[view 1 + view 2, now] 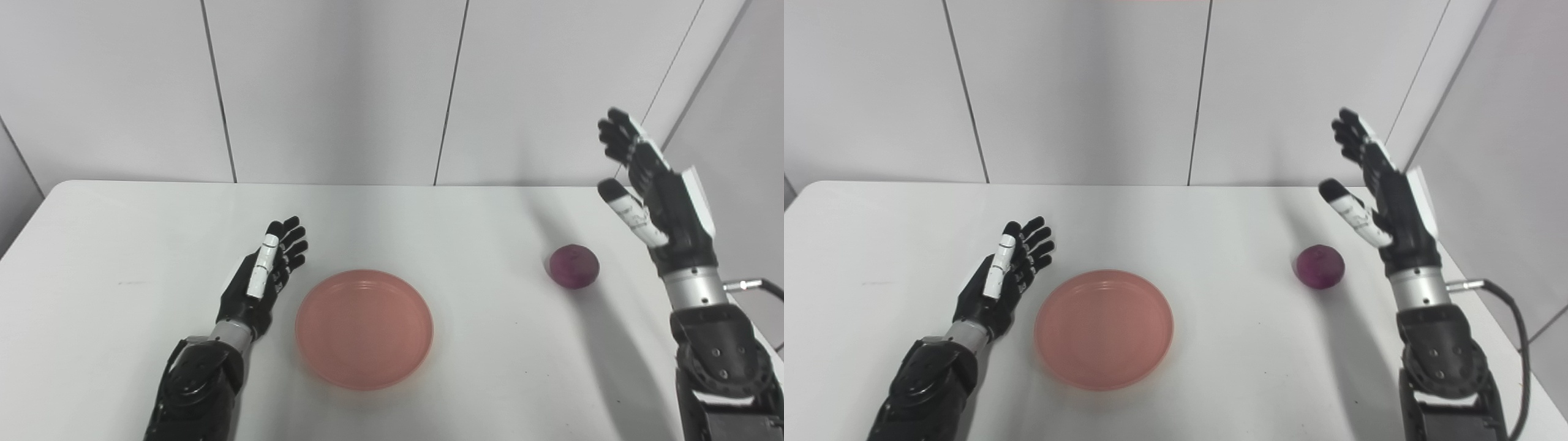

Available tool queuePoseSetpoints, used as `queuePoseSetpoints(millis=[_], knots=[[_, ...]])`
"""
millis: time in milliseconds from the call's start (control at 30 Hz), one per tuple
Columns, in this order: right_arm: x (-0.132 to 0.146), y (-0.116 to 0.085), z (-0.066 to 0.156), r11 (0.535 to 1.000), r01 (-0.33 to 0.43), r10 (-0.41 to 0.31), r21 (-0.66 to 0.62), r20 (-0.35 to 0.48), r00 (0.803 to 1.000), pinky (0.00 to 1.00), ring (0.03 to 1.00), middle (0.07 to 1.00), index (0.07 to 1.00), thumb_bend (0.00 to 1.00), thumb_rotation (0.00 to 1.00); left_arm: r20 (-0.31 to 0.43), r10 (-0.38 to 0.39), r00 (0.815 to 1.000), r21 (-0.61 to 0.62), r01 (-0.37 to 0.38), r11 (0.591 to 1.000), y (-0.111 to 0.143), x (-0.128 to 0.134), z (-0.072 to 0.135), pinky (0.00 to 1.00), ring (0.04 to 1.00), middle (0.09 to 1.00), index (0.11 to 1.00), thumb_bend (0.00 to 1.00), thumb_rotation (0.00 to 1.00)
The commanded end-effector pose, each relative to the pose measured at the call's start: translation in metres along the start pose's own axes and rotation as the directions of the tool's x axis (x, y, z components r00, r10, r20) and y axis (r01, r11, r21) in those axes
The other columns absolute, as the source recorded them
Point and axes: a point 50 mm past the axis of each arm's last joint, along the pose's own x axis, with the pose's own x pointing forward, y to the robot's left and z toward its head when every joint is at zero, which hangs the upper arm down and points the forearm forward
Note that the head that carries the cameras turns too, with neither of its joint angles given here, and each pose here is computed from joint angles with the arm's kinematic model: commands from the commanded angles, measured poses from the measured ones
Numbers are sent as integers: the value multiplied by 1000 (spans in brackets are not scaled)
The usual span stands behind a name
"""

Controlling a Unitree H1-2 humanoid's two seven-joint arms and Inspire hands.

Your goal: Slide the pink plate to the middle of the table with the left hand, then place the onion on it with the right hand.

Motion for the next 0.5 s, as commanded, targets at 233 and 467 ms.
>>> queuePoseSetpoints(millis=[233,467], knots=[[17,-10,11,986,-53,51,-160,-17,999,887,895,899,927,917,822,-185,-24,983,32,31,999,-6,6,-19,984,941,943,897,674,919],[30,-6,4,961,-146,129,-236,-83,988,903,919,911,926,901,760,-200,-35,979,31,42,999,1,5,-23,966,931,938,893,696,917]])
